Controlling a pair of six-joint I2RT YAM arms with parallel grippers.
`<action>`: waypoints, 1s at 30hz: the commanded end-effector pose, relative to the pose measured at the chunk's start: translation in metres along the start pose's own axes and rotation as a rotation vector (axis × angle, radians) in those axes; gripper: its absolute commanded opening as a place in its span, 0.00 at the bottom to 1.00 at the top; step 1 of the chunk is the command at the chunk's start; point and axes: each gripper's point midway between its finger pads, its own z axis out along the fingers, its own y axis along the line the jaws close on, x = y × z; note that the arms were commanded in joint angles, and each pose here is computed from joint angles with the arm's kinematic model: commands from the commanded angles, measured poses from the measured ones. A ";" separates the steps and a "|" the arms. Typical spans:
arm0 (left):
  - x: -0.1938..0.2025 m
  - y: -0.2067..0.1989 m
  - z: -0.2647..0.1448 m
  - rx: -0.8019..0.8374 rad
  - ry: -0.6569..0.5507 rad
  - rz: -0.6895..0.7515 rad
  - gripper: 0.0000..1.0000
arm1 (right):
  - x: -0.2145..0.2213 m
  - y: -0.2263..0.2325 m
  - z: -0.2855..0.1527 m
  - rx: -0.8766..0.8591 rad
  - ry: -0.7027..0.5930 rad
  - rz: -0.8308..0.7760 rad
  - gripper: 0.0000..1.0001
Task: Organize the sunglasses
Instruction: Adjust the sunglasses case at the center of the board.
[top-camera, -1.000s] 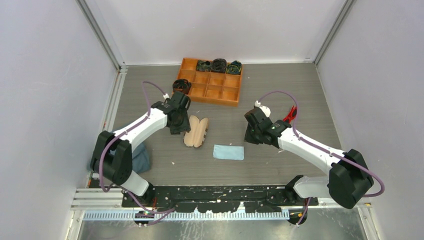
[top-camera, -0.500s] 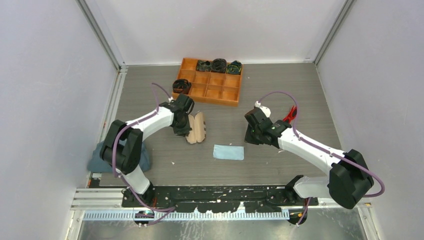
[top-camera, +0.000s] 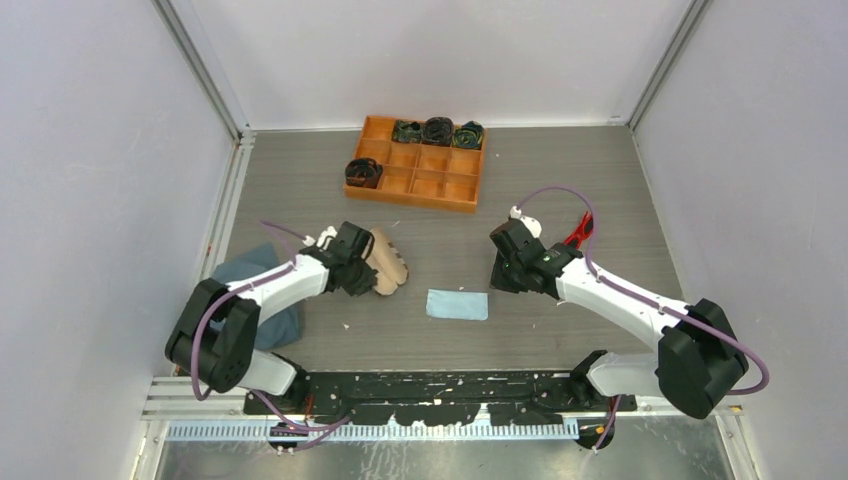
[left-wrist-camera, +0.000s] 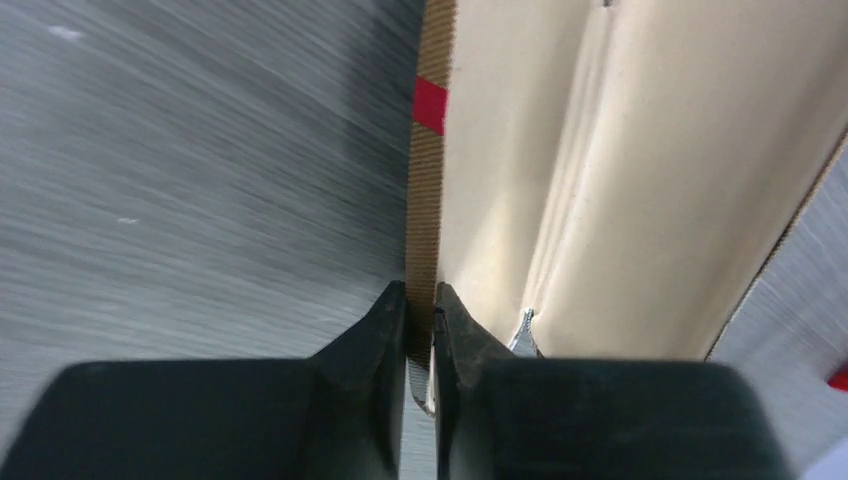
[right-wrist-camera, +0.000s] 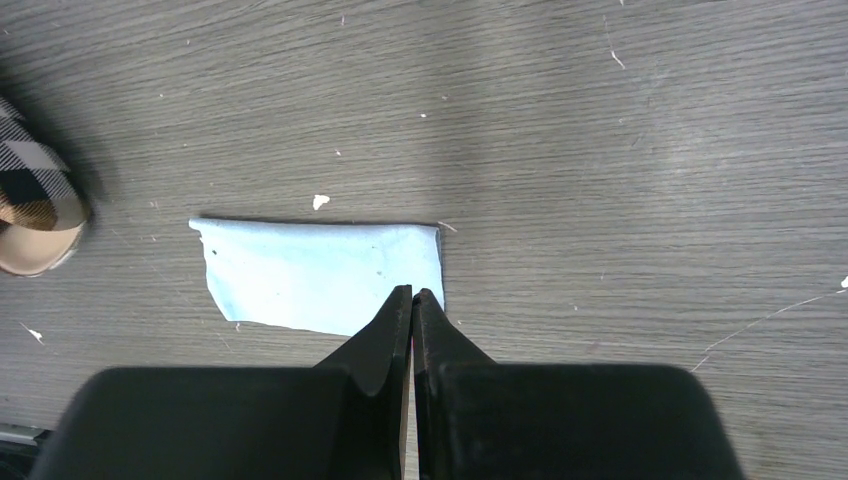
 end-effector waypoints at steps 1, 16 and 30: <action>0.010 -0.070 0.002 0.213 0.011 -0.238 0.19 | -0.008 0.006 -0.002 -0.034 -0.031 0.014 0.07; 0.038 -0.128 -0.054 0.354 0.067 -0.098 0.60 | -0.007 -0.002 -0.009 -0.021 -0.050 0.018 0.07; -0.038 -0.073 -0.086 0.241 -0.126 0.083 0.58 | -0.005 0.001 -0.009 -0.040 -0.043 0.024 0.08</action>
